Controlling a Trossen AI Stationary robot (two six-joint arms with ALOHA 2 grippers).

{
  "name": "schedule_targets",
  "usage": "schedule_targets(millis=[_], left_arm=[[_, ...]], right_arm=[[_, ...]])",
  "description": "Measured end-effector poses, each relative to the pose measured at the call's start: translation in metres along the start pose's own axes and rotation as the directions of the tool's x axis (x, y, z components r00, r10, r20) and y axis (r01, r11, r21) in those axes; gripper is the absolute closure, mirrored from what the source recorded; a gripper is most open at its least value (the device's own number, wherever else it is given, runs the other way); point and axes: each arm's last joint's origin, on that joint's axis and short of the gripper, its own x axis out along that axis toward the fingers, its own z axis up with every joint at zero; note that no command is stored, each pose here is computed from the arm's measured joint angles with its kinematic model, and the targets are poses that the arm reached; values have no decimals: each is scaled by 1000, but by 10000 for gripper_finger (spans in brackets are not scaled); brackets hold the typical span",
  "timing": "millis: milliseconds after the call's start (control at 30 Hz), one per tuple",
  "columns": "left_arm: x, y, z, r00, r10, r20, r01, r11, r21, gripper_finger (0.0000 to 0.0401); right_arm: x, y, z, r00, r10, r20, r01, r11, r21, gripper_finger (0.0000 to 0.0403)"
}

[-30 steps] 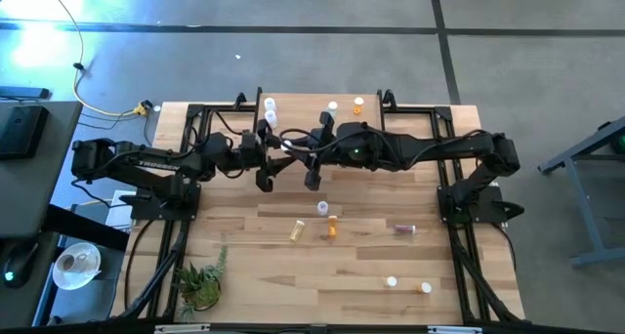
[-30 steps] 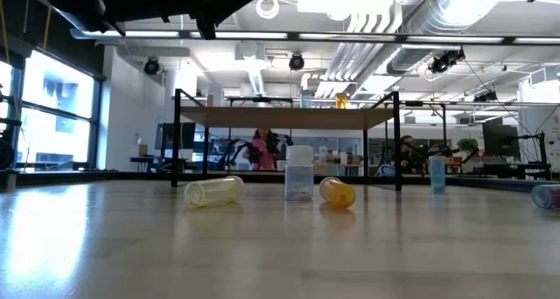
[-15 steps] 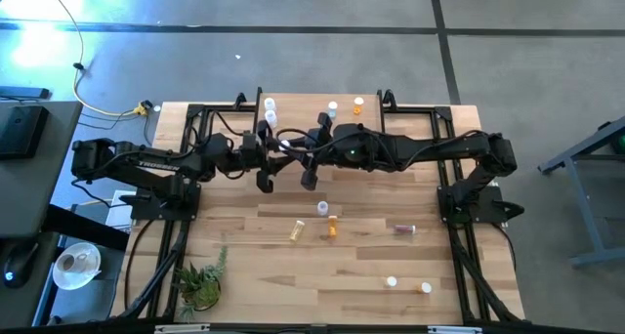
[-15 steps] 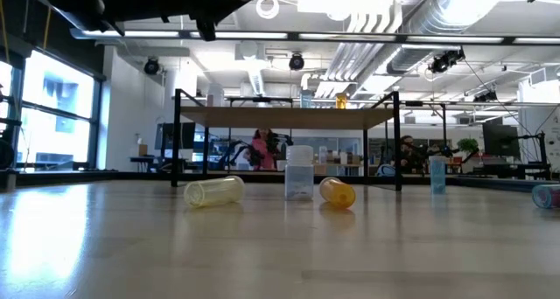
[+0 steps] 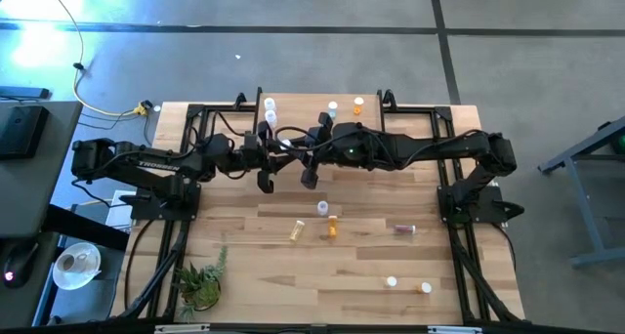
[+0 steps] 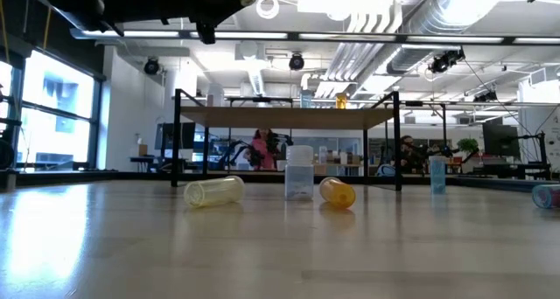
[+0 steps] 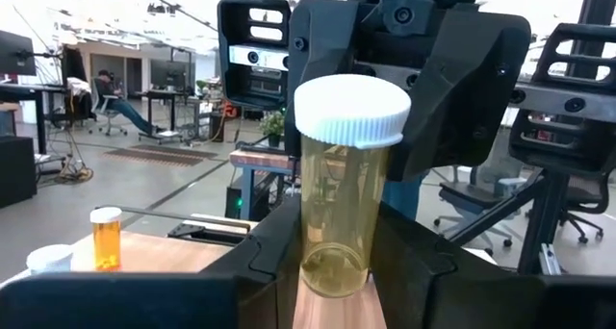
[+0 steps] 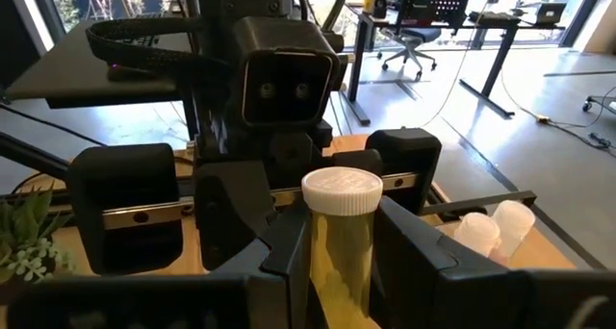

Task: Pick and place medicine bottles onto shelf by color
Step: Put the top right yellow pill bottle on the shelf

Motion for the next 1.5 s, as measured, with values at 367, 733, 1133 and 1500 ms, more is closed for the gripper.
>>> schedule_targets(millis=[367,733,1133,1500], left_arm=[[0,3,-5,997,62,-53,-62,998,2,308],[-3,21,-12,974,180,-134,-179,984,21,308],[-7,25,-30,926,206,-318,-179,977,112,308],[-9,25,-34,910,208,-359,-160,974,159,308]], right_arm=[[2,-13,-11,993,-26,-117,33,998,56,285],[1,-15,-18,981,-49,-187,55,998,26,218],[-5,-28,6,986,-89,-142,71,989,-128,217],[-6,-72,28,996,9,-90,-12,999,-38,217]])
